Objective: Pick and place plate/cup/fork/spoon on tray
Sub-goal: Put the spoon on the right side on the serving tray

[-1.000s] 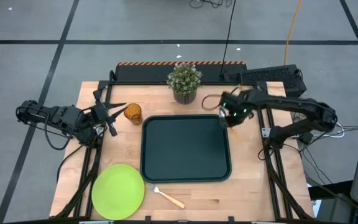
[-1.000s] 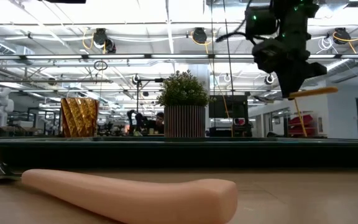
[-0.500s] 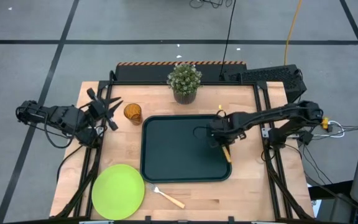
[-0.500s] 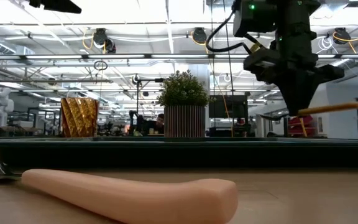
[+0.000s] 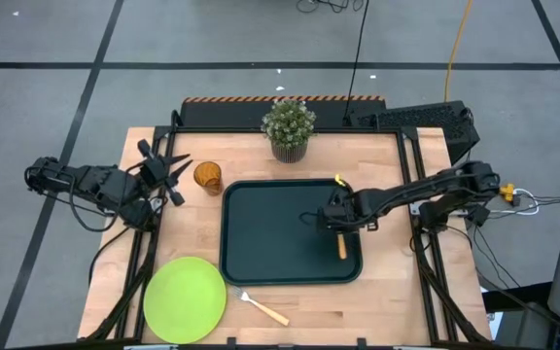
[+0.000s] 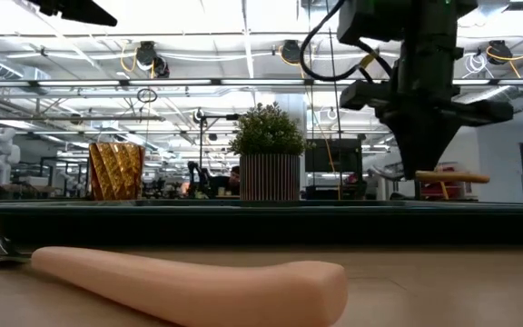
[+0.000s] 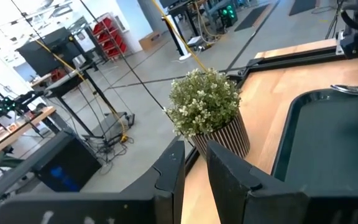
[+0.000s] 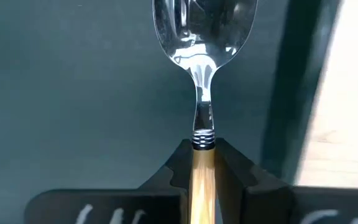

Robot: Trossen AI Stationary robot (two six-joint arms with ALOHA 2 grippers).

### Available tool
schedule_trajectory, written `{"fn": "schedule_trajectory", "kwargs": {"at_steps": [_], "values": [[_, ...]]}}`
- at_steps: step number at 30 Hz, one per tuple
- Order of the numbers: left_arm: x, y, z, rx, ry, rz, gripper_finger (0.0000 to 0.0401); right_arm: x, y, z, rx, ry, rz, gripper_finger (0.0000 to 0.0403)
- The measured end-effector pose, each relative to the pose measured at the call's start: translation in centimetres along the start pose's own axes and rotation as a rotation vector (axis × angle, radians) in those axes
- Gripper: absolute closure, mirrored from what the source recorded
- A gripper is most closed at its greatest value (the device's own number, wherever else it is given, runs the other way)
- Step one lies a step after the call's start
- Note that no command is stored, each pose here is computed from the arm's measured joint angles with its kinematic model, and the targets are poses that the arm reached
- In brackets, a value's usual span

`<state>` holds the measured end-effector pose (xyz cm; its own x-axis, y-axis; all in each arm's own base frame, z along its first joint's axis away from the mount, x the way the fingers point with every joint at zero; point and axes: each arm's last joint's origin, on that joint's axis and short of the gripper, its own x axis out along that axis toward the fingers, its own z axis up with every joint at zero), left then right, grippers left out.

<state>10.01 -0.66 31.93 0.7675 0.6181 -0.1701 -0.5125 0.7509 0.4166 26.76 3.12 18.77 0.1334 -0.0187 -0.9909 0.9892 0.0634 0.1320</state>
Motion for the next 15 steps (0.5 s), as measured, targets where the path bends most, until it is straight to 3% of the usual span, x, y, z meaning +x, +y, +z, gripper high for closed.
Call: {"fn": "schedule_trajectory", "kwargs": {"at_steps": [9, 15], "values": [[0.0, -0.1, -0.2, -0.021, 0.009, -0.028, 0.0329, 3.0, 1.0, -0.1, 0.021, 0.035, -0.054, 0.038], [0.0, -0.3, -0.3, -0.049, 0.012, -0.076, 0.0329, 3.4, 1.2, 0.3, 0.042, 0.033, -0.05, 0.038]]}}
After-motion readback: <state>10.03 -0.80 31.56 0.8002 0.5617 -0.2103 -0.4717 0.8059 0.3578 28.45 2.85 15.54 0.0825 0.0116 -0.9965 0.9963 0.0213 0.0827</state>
